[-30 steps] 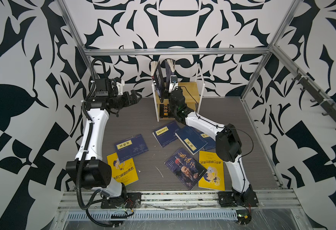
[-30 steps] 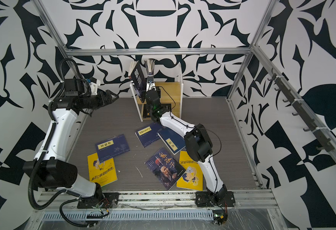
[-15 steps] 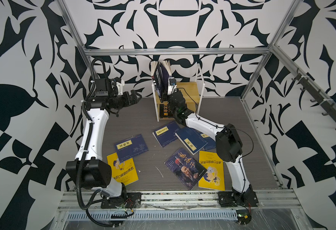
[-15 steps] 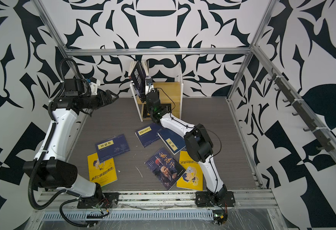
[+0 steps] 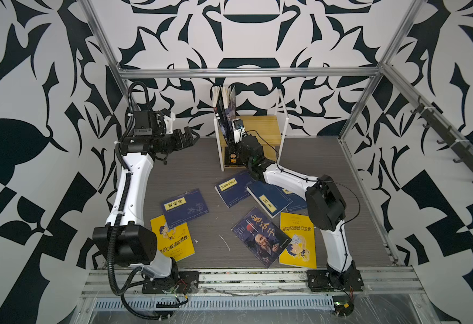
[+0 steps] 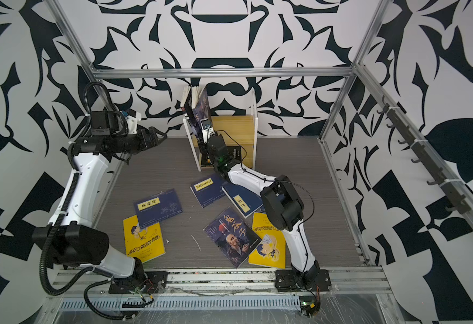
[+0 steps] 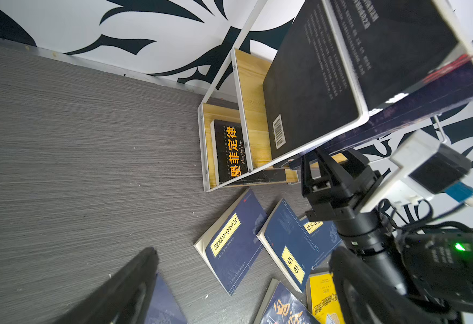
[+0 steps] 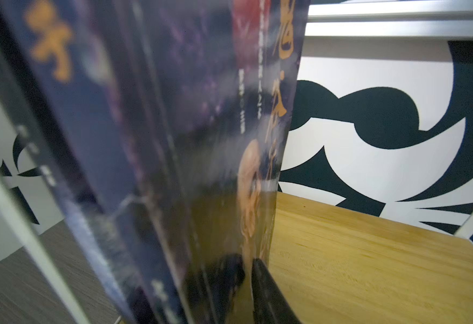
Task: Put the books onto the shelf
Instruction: 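Lower the purple book onto the shelf beside the black book with the right gripper, then push the book upright against the shelf with the right gripper while the left gripper approaches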
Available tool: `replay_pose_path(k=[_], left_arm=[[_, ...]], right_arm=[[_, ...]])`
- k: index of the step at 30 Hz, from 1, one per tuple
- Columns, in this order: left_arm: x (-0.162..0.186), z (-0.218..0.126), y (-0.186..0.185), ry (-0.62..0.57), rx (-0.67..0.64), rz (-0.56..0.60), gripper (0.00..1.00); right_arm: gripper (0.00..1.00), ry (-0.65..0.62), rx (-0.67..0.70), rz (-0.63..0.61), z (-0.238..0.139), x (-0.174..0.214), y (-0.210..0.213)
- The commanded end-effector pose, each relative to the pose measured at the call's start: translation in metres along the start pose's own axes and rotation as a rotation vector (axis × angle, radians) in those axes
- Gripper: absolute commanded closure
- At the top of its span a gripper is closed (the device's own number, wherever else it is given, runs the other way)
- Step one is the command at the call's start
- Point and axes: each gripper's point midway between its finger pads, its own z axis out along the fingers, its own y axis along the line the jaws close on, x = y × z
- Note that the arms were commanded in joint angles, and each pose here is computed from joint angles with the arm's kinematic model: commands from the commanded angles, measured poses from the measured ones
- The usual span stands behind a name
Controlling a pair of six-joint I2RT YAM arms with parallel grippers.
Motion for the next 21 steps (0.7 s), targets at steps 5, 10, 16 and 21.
replay_pose_path(k=[5, 10, 16, 21], left_arm=[[0.002, -0.002, 0.0, -0.006, -0.004, 0.016, 0.0], [0.008, 0.004, 0.006, 0.006, -0.01, 0.011, 0.0], [0.01, 0.009, 0.007, 0.018, 0.002, 0.016, 0.0], [0.015, 0.012, -0.009, 0.046, 0.099, 0.058, 0.0]], right_arm=[[0.39, -0.087, -0.126, -0.058, -0.039, -0.043, 0.023], [0.35, -0.072, -0.202, -0.033, -0.07, -0.037, 0.028], [0.52, 0.002, -0.243, 0.035, -0.091, -0.035, 0.012], [0.76, 0.049, -0.204, 0.095, -0.088, -0.035, -0.021]])
